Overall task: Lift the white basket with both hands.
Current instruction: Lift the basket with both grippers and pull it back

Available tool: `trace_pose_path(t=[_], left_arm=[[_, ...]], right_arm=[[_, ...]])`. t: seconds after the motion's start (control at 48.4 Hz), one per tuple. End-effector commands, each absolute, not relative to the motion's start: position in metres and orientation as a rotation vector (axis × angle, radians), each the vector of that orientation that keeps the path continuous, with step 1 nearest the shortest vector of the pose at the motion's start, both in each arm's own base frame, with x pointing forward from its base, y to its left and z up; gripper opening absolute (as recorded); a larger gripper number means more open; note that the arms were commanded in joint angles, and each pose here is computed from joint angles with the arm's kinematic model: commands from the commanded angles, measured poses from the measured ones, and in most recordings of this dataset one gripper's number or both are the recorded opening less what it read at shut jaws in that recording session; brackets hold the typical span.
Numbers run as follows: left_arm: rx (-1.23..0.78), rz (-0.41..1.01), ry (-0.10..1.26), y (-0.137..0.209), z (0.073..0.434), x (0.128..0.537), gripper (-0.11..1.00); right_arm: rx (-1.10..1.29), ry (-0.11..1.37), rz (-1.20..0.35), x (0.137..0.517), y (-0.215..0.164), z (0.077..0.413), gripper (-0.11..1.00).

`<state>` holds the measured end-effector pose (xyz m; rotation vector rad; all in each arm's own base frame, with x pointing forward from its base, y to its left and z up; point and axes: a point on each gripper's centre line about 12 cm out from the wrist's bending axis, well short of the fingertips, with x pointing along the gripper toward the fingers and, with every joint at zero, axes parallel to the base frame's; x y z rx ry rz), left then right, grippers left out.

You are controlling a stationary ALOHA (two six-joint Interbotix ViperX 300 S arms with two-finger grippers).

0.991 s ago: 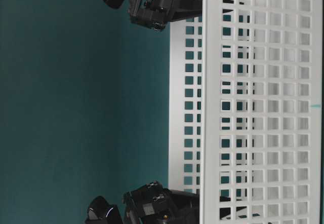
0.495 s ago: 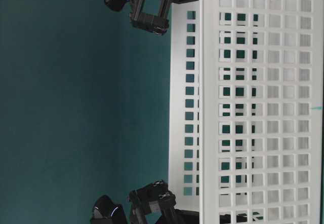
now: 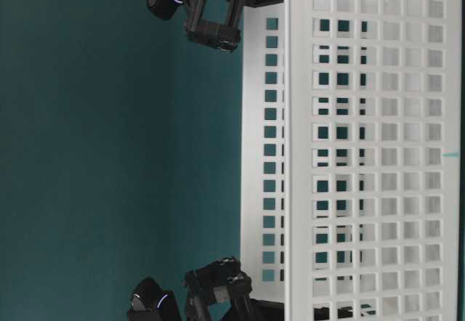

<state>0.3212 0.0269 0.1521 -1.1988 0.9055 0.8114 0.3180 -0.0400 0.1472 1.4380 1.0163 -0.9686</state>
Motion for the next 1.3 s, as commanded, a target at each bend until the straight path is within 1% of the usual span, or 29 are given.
trace_pose_path(t=[0.0,0.124,0.248,0.454,0.557,0.764,0.826,1.053,1.28], left_arm=[[-1.197,0.76,0.856,0.026,0.172,0.33,0.13],[-1.204,0.735,0.824,0.026,0.193,0.33,0.13],[-1.212,0.705,0.785,0.025,0.222,0.331,0.13],[-1.205,0.717,0.796,0.025,0.273,0.322,0.12],[-1.2,0.702,0.78,0.025,0.298,0.319,0.12],[-1.219,0.639,0.693,0.025,0.351,0.315,0.12],[-1.221,0.626,0.674,0.025,0.363,0.315,0.12],[-1.225,0.595,0.647,0.022,0.4,0.316,0.12],[-1.232,0.539,0.583,0.02,0.44,0.312,0.12]], right_arm=[[1.435,1.001,-0.943,0.324,-0.041,0.161,0.17],[1.439,1.009,-0.934,0.322,-0.042,0.183,0.17],[1.438,1.021,-0.923,0.319,-0.041,0.207,0.17],[1.448,0.98,-0.87,0.318,-0.04,0.248,0.17],[1.451,0.973,-0.848,0.315,-0.039,0.27,0.17],[1.443,0.977,-0.815,0.307,-0.035,0.315,0.17],[1.445,0.96,-0.793,0.306,-0.034,0.332,0.17],[1.45,0.897,-0.726,0.308,-0.033,0.376,0.17],[1.438,0.888,-0.695,0.304,-0.031,0.408,0.17]])
